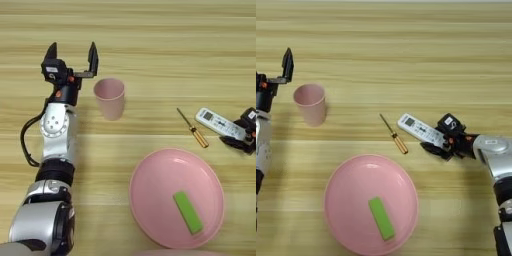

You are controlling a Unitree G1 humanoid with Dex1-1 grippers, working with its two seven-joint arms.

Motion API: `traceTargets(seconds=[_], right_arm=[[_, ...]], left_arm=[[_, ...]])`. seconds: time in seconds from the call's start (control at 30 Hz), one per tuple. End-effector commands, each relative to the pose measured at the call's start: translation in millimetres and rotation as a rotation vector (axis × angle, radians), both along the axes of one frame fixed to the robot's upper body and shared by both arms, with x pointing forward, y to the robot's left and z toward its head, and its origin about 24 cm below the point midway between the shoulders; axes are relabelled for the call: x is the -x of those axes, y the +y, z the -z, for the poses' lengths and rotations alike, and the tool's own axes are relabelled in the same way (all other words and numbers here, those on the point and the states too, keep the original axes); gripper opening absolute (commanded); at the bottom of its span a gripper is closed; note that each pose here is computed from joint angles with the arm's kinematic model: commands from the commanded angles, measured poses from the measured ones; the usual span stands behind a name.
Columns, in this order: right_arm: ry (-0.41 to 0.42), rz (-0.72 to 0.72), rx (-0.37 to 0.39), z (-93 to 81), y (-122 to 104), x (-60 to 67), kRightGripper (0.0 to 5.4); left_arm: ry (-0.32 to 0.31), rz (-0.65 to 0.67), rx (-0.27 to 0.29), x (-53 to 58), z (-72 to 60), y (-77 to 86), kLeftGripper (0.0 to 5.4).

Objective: Move the objects on the table

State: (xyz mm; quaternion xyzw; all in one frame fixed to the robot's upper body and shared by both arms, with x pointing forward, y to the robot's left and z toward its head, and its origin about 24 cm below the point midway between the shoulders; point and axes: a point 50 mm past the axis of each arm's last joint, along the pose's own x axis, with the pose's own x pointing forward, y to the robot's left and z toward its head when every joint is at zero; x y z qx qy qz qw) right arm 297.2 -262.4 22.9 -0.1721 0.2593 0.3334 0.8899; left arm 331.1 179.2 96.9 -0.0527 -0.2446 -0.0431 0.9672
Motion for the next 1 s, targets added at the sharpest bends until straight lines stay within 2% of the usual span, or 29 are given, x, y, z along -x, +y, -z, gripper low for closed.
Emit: traceTargets(seconds=[0.03, 0.17, 0.63, 0.87, 1.0], right_arm=[[-0.003, -0.011, 0.004, -1.8, 2, -2.7, 3.27], [-0.011, -0.015, -0.003, -3.7, 3, -3.4, 2.92], [-0.054, -0.002, -0.047, -13.1, 6, -9.1, 2.91], [-0.177, 0.029, -0.098, -38.3, 7, -19.4, 2.91], [-0.261, -0.004, -0.136, -61.0, 14, -20.7, 2.91]], left_arm=[[-0.017, 0.003, -0.022, -2.9, -5.7, 0.4, 5.40], [-0.018, 0.003, -0.022, -3.0, -5.9, 0.2, 5.40], [-0.017, 0.005, -0.021, -3.9, -6.1, -0.2, 5.40], [-0.014, 0.007, -0.022, -4.4, -5.6, -0.5, 5.40], [-0.012, 0.012, -0.024, -4.4, -5.1, -1.2, 5.40]])
